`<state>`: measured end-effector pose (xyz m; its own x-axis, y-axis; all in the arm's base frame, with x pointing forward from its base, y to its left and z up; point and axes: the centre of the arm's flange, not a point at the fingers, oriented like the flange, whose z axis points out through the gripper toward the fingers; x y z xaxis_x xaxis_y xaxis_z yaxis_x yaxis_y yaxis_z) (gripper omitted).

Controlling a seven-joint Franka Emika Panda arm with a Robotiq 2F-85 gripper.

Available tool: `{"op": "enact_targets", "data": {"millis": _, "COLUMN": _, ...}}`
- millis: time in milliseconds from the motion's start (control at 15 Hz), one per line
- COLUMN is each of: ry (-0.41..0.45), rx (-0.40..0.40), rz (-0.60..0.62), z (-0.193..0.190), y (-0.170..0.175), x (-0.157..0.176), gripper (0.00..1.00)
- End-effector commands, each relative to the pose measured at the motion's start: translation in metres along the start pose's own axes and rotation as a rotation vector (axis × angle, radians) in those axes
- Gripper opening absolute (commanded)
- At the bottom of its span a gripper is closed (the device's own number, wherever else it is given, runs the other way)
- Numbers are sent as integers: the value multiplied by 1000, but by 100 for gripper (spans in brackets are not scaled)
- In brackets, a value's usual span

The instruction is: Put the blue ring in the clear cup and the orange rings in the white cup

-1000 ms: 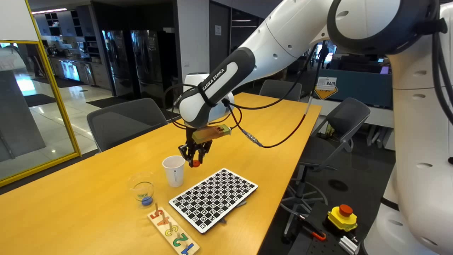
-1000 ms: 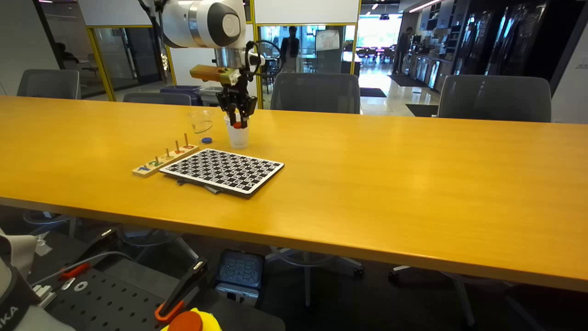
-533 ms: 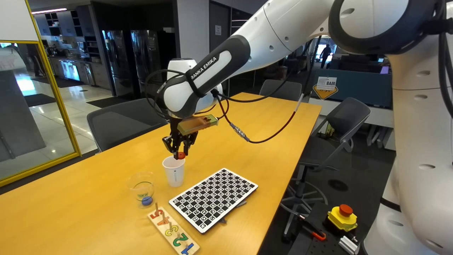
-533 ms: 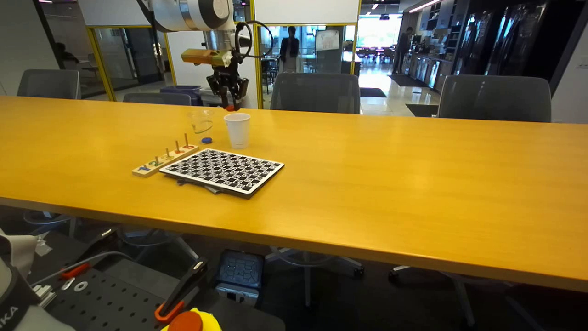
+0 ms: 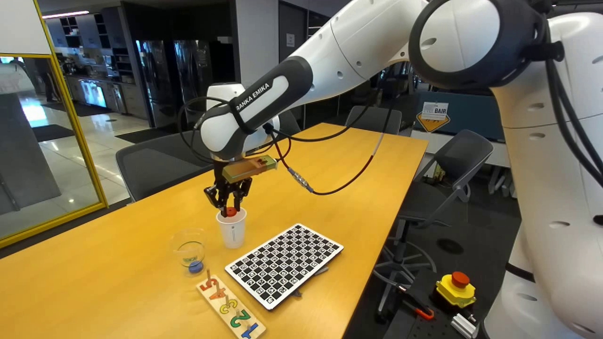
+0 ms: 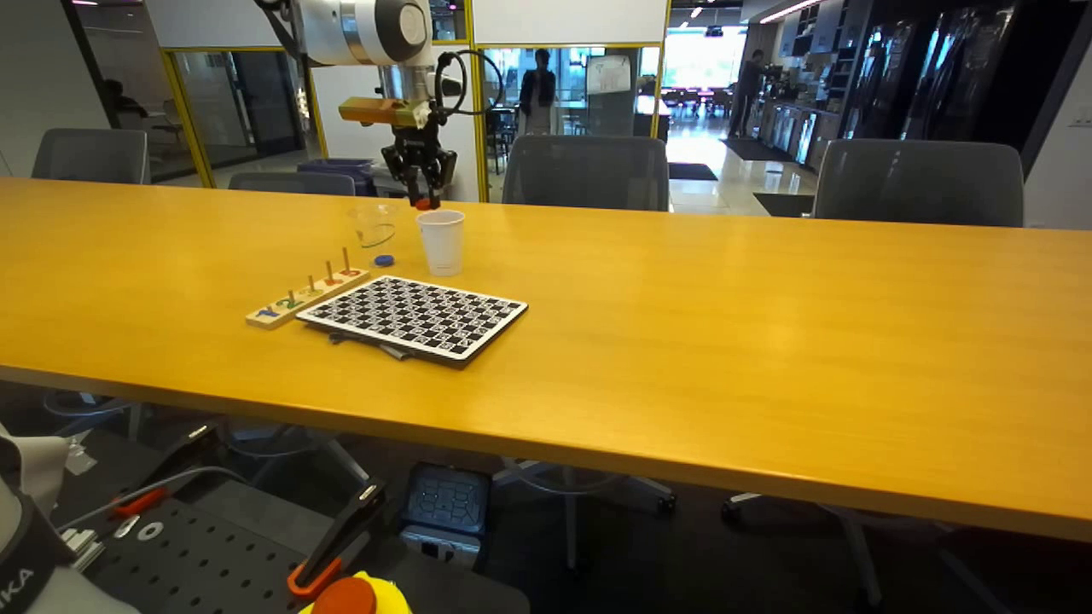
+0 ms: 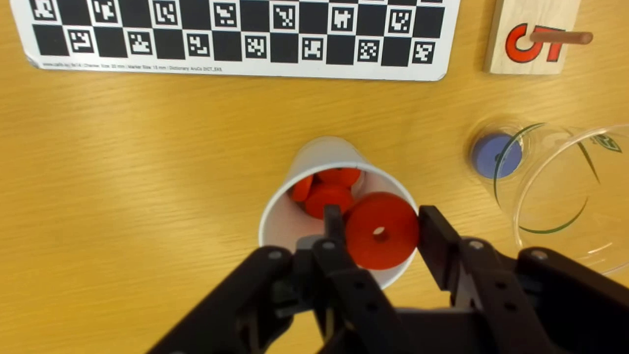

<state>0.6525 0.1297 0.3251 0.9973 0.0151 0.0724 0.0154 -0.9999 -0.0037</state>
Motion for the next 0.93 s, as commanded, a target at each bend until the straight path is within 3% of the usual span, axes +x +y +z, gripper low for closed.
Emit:
{"op": "enact_targets", "data": {"millis": 0, "ry": -14, "rx": -14, "rz": -4, "z": 1, "y": -2, "x": 25, "gripper": 23}}
{"op": "enact_targets", "data": {"millis": 67, "ry": -20, "rx": -13, "rz": 1, "z": 3, "y": -1, "x": 27, "gripper": 51}}
{"op": "enact_targets", "data": {"millis": 133, "ry": -24, "rx": -14, "rz": 4, "z": 4, "y": 0, "x": 28, "gripper": 68}}
{"op": "enact_targets", "data": {"millis": 400, "ry": -30, "rx": -19, "rz": 10, "z": 6, "y": 2, "x": 30, "gripper": 97}}
{"op": "enact_targets", "data": {"millis": 667, "ry": -31, "rx": -49, "rz": 5, "z": -10, "y": 13, "x": 14, "gripper": 100}}
{"op": "enact_targets", "data": {"millis": 867, "ry": -57, "rx": -93, "rz": -59, "z": -42, "y": 34, "x": -29, "gripper": 100}}
